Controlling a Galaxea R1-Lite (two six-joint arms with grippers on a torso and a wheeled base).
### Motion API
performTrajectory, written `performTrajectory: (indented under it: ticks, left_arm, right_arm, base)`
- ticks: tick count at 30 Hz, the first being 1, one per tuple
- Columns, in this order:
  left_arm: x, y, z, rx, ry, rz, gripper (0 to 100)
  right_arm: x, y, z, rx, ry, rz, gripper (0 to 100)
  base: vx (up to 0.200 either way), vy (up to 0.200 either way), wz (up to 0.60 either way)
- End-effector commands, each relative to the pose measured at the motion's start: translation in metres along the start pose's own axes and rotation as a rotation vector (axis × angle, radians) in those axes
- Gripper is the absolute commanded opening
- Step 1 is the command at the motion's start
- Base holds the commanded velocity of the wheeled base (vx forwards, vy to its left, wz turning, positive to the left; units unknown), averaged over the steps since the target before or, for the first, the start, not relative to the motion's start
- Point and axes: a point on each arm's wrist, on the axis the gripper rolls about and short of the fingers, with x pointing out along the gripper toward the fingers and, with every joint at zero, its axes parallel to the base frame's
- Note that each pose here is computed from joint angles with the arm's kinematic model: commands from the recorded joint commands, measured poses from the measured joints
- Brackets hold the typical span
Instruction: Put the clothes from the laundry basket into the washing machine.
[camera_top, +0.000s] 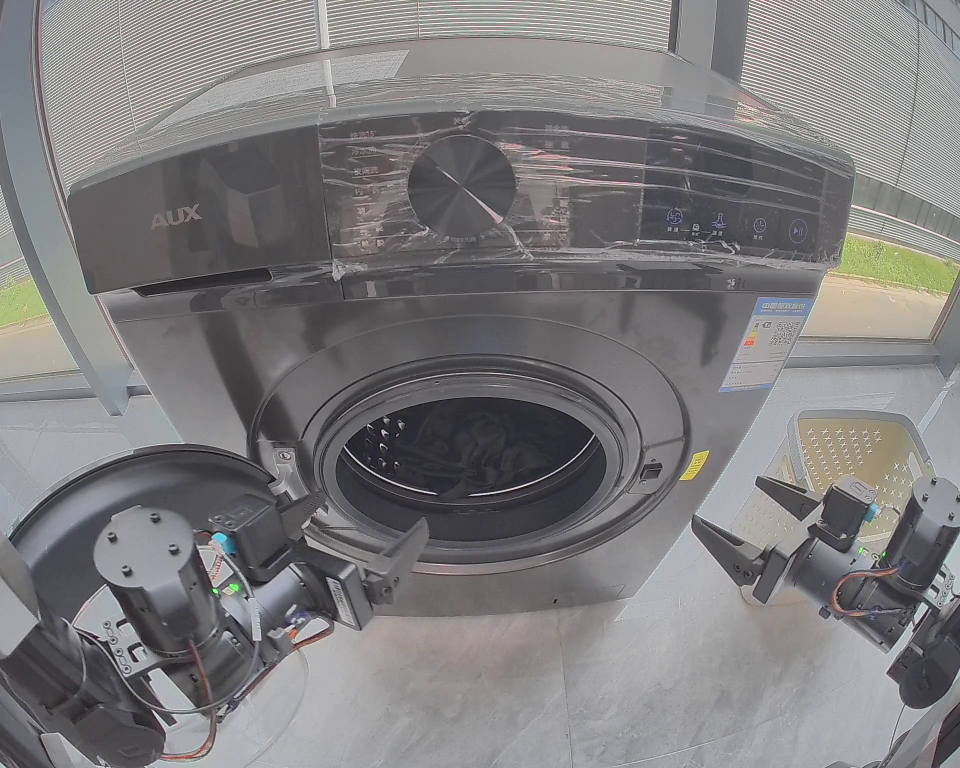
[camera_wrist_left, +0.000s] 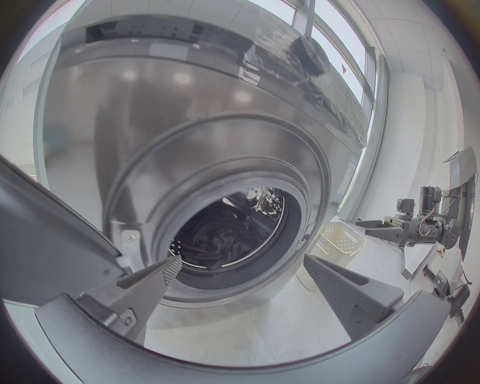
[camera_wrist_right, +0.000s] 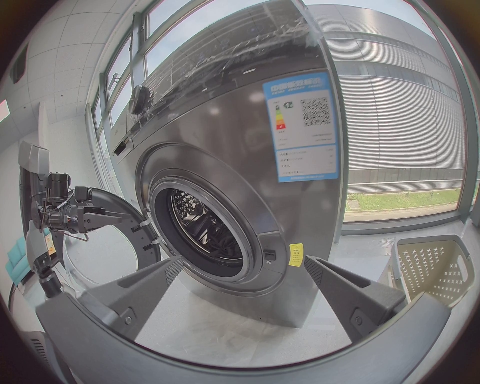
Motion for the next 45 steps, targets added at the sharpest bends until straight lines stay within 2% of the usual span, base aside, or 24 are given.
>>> performTrajectory:
  ticks: [1, 6, 11, 12, 15, 22, 27, 28, 30, 34, 38, 43, 45]
  left_arm:
    - [-0.020, 0.011, 0.014, -0.005, -0.071, 0.026, 100]
    - [-0.029, 0.024, 0.009, 0.061, -0.050, 0.081, 100]
    - [-0.040, 0.030, 0.013, 0.062, -0.080, 0.101, 100]
    - [-0.043, 0.034, 0.017, 0.065, -0.101, 0.117, 100]
    - [-0.051, 0.037, 0.022, 0.084, -0.129, 0.127, 100]
    - [-0.074, 0.050, 0.022, 0.119, -0.147, 0.165, 100]
    - [-0.087, 0.055, 0.026, 0.118, -0.174, 0.201, 100]
    - [-0.095, 0.057, 0.029, 0.121, -0.189, 0.215, 100]
    - [-0.102, 0.057, 0.030, 0.130, -0.190, 0.220, 100]
    - [-0.128, 0.056, 0.030, 0.137, -0.187, 0.210, 100]
    - [-0.154, 0.057, 0.020, 0.143, -0.137, 0.218, 100]
    - [-0.191, 0.057, 0.015, 0.132, -0.185, 0.211, 100]
    - [-0.202, 0.059, 0.008, 0.128, -0.182, 0.230, 100]
  right_arm:
    - [-0.018, -0.003, 0.006, 0.002, -0.033, -0.016, 100]
    - [-0.024, -0.003, 0.004, 0.003, -0.024, -0.023, 100]
    - [-0.034, -0.001, 0.015, 0.001, -0.082, -0.027, 100]
    - [-0.040, 0.002, 0.020, -0.006, -0.112, -0.013, 100]
    - [-0.051, 0.003, 0.025, -0.014, -0.127, -0.011, 100]
    - [-0.083, 0.004, 0.024, -0.009, -0.059, -0.045, 100]
    - [-0.110, 0.006, 0.023, -0.012, -0.051, -0.043, 100]
    - [-0.124, 0.005, 0.021, -0.025, -0.062, -0.058, 100]
    - [-0.133, 0.005, 0.019, -0.021, -0.066, -0.070, 100]
    - [-0.163, 0.002, 0.009, -0.022, -0.086, -0.166, 100]
    - [-0.187, 0.005, 0.000, -0.036, -0.146, -0.237, 100]
    - [-0.203, 0.009, -0.008, -0.046, -0.228, -0.306, 100]
    - [-0.208, 0.010, -0.012, -0.050, -0.248, -0.342, 100]
  base:
    - [0.000, 0.000, 0.00]
    - [-0.200, 0.000, 0.00]
    - [-0.200, 0.000, 0.00]
    - [-0.200, 0.000, 0.00]
    - [-0.200, 0.000, 0.00]
    - [-0.200, 0.000, 0.00]
    - [-0.200, 0.000, 0.00]
    - [-0.200, 0.000, 0.00]
    - [-0.200, 0.000, 0.00]
    - [-0.200, 0.000, 0.00]
    - [-0.150, 0.000, 0.00]
    - [0.000, 0.000, 0.00]
    - [0.000, 0.000, 0.00]
